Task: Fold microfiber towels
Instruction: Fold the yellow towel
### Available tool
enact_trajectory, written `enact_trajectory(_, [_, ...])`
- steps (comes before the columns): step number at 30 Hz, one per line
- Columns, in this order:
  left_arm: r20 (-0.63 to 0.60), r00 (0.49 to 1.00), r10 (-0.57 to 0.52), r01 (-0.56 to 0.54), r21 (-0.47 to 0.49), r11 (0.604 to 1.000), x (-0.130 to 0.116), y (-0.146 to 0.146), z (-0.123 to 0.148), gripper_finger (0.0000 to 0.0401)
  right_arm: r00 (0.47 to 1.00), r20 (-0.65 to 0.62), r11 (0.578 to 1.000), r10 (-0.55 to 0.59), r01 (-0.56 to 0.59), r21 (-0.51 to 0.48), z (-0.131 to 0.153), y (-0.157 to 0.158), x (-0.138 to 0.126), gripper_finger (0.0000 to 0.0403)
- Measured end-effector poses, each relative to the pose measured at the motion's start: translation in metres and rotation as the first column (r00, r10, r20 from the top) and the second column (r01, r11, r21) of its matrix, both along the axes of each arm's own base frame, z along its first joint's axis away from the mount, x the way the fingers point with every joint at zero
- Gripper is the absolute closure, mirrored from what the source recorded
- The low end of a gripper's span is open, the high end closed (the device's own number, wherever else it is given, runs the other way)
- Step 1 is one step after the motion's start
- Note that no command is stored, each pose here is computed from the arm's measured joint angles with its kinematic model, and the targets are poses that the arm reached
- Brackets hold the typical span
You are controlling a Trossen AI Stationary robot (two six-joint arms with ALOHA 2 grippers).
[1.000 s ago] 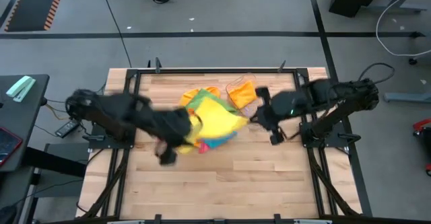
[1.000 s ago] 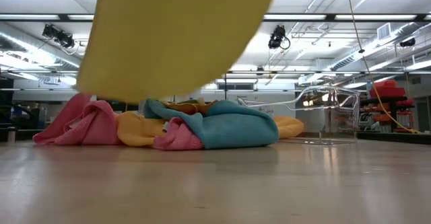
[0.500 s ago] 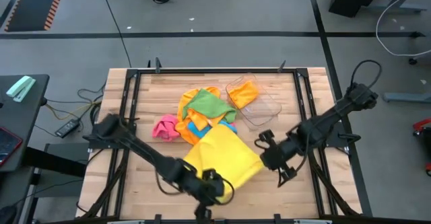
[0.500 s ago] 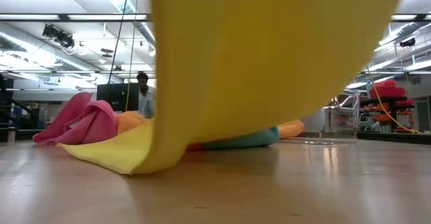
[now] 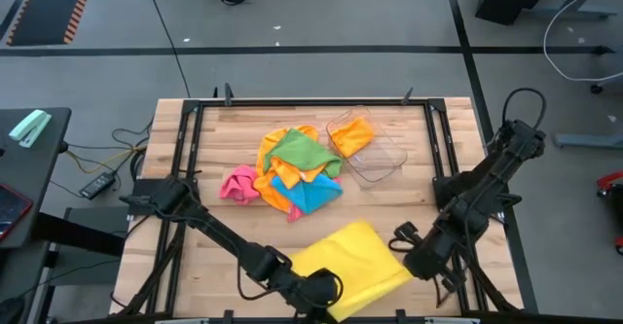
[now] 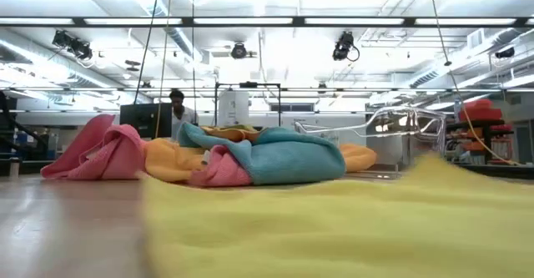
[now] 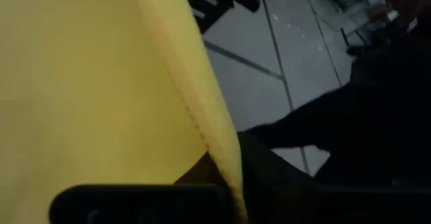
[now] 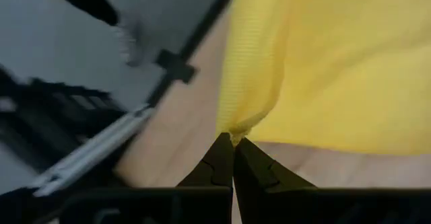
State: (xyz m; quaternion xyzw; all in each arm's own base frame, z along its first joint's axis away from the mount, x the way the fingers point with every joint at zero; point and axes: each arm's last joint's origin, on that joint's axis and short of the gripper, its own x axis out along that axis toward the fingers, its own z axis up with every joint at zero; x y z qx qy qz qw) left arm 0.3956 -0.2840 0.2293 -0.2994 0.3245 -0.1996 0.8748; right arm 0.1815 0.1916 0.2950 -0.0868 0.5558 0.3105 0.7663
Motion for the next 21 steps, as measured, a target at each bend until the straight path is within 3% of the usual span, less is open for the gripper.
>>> enact_trajectory(3, [-0.032,0.999,-0.027,0.027,0.006,1.0,-0.001,0.001,-0.003,0.0371,0.997,0.07,0.997,-0.038,0.043,-0.064,-0.001,-0.007,0.008,0.0397])
enact_trajectory(8, [-0.158,0.986,-0.043,0.054,0.063,0.997,-0.003,0.014,-0.01,0.0391,0.992,0.098,0.992,-0.083,0.091,-0.083,-0.019,-0.023,0.025,0.0397])
enact_trajectory(14, [-0.326,0.945,0.02,0.041,0.18,0.983,-0.01,0.029,-0.024,0.0381,0.987,0.082,0.984,-0.141,0.149,-0.097,-0.045,-0.037,0.032,0.0397])
enact_trajectory(21, [-0.367,0.924,0.106,0.011,0.302,0.953,-0.011,0.04,-0.034,0.0366,0.98,0.112,0.982,-0.165,0.174,-0.078,-0.076,-0.043,0.033,0.0397])
